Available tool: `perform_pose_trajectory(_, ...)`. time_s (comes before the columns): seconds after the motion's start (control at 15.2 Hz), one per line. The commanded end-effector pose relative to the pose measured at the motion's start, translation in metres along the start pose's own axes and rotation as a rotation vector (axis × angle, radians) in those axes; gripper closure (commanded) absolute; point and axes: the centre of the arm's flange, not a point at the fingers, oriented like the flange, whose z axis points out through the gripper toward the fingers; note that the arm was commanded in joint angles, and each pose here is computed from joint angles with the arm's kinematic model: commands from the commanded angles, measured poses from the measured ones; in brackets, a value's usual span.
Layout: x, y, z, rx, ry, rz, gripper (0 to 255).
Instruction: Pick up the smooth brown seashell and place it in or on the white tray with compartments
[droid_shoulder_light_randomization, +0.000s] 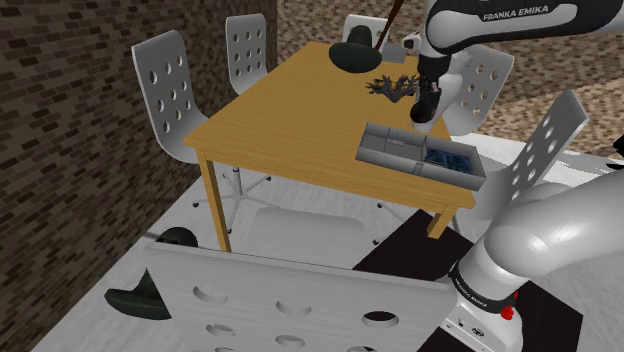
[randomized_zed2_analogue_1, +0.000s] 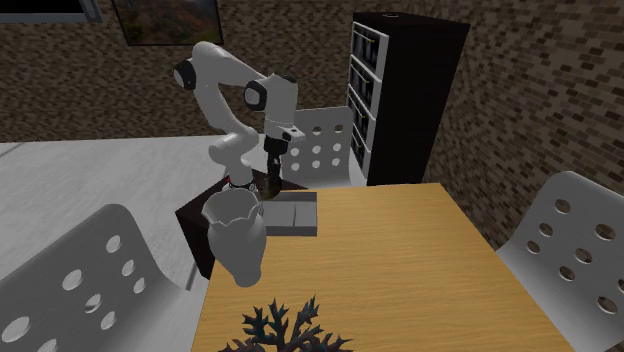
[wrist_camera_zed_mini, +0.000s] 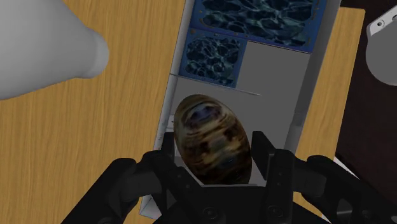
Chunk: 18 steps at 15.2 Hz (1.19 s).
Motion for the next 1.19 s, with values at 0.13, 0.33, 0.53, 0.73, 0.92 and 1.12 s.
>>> perform_pose_trajectory(0.13, -0.028, -0.019, 0.005, -0.001, 0.0, 0.0, 255)
perform_pose_trajectory(0.33, -0.025, -0.022, 0.02, -0.001, 0.0, 0.0, 255)
perform_pose_trajectory(0.53, -0.021, -0.025, 0.036, -0.001, 0.0, 0.0, 255)
perform_pose_trajectory(0.73, -0.018, -0.027, 0.051, -0.001, 0.0, 0.0, 255)
perform_pose_trajectory(0.92, -0.014, -0.03, 0.066, -0.001, 0.0, 0.0, 255)
perform_pose_trajectory(1.12, -0.012, -0.032, 0.077, -0.001, 0.0, 0.0, 255)
